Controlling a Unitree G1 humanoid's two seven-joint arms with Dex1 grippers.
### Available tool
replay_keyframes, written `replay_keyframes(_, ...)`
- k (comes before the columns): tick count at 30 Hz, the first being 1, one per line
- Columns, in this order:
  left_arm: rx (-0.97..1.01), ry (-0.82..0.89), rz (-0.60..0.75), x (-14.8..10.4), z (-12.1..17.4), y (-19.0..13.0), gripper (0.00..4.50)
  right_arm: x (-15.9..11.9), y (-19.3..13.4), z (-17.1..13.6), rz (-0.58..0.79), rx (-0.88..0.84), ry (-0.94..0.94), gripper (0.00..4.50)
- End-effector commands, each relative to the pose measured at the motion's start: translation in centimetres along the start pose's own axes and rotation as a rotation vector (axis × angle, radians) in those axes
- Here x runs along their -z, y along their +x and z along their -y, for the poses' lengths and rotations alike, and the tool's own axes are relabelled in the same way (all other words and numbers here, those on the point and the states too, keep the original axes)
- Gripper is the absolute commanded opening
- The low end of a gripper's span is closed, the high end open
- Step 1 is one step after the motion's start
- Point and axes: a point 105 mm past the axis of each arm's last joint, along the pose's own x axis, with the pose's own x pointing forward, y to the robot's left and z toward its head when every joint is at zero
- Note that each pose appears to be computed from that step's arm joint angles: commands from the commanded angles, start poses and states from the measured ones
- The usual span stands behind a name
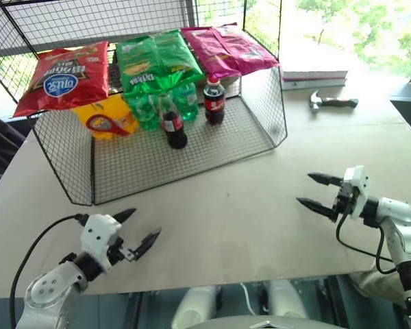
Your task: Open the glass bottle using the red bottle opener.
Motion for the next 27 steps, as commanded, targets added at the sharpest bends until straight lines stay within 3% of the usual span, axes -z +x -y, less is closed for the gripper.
replay_keyframes(1,-0.015,0.032,0.033,-0.9,-0.5,-0.1,4.5,-0.8,0.2,0.0,0.022,-0.018,-0.034,4.44)
replay_keyframes(21,-0.003,0.026,0.06,-1.1,-1.0,0.7,4.5,-0.7,0.1,-0.6,0.023,-0.01,-0.037,4.44)
replay_keyframes(27,-0.138,0.037,0.17,-3.3,-3.2,1.2,4.5,-2.0,1.1,-1.7,0.062,-0.053,-0.056,4.44)
